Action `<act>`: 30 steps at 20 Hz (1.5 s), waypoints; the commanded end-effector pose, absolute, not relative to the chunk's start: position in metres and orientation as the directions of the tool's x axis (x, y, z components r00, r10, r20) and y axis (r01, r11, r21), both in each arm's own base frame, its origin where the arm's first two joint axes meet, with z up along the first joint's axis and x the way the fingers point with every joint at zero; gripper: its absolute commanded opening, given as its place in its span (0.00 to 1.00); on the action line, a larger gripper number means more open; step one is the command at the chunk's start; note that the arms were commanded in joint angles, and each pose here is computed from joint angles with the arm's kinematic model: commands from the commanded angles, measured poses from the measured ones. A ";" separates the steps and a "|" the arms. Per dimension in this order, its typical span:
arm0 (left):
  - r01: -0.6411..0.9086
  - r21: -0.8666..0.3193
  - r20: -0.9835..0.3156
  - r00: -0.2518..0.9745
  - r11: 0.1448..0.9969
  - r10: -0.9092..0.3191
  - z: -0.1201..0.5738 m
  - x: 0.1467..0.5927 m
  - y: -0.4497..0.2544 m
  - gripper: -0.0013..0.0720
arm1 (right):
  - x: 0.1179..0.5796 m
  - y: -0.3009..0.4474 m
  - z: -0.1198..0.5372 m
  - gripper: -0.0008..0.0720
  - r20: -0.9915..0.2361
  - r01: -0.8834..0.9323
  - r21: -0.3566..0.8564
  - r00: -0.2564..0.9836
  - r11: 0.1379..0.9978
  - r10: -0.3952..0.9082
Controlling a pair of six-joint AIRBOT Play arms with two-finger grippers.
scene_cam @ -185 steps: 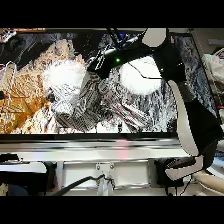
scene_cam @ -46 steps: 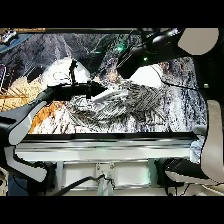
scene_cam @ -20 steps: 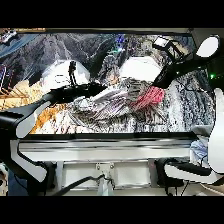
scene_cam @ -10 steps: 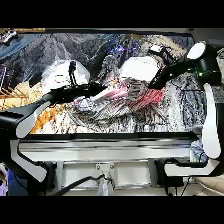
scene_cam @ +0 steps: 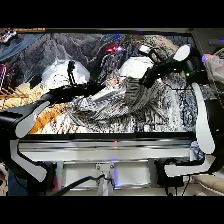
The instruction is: Fold the clothes and pants, and hang the long-sleeved shirts on hangers.
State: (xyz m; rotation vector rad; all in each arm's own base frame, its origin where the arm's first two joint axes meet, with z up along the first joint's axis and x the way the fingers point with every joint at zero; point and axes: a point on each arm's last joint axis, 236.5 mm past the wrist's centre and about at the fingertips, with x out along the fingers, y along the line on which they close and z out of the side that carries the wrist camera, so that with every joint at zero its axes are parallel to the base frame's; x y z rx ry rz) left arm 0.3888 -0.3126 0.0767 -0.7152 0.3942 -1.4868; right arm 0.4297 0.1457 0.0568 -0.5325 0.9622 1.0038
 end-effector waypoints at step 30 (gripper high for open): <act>0.676 -0.734 0.528 0.506 -0.066 -0.683 0.158 0.497 -0.201 0.82 | 0.408 0.226 0.116 0.04 -0.750 -0.936 -0.009 0.239 0.352 0.616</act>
